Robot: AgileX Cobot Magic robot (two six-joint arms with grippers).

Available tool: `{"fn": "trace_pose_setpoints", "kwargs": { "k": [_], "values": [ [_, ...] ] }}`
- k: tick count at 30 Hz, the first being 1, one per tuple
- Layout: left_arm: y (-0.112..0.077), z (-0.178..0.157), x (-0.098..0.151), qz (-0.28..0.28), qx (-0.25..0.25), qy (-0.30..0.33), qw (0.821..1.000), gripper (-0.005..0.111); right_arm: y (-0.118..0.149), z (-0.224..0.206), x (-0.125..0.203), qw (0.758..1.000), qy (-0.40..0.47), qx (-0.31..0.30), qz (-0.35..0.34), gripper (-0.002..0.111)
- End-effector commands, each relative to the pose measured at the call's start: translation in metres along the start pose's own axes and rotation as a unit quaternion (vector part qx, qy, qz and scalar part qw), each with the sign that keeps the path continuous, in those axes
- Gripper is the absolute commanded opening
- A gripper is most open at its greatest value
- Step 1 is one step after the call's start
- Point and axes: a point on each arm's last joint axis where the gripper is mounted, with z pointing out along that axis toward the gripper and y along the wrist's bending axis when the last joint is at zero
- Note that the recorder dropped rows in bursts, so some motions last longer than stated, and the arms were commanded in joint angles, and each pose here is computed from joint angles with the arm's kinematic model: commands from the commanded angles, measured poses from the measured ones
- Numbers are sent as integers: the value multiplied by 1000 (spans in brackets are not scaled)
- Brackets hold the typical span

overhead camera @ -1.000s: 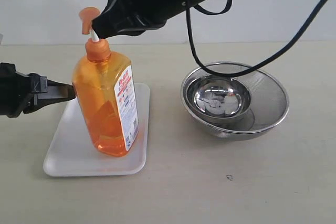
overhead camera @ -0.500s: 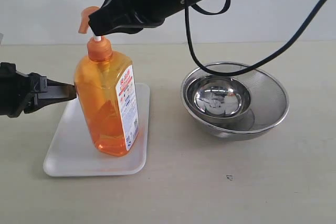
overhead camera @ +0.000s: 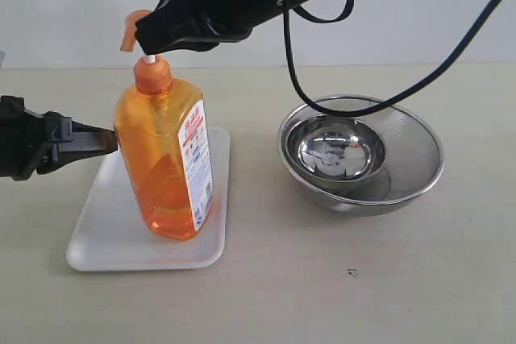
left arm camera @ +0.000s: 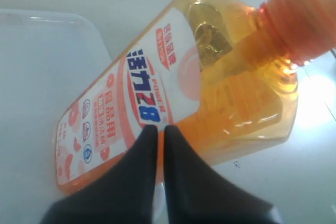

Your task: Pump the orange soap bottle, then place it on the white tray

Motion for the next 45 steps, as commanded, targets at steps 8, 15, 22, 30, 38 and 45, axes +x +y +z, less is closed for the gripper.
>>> {"fn": "trace_pose_setpoints", "kwargs": {
  "k": [8,15,22,30,38,45],
  "values": [
    [-5,2,2,0,22,3,1000,5,4,-4,-5,1000,-12,-4,0,0],
    [-2,2,2,4,7,6,1000,5,4,-6,-4,1000,-2,1,-10,0],
    [7,2,3,6,-43,10,999,5,-11,-13,7,994,48,100,13,0],
    [19,13,5,9,-43,1,999,5,-24,6,68,982,67,158,76,0],
    [27,28,5,13,-2,12,1000,5,-42,40,100,976,111,162,92,0],
    [29,28,5,12,-12,13,1000,5,-44,53,106,981,104,136,96,0]
  ]
}}
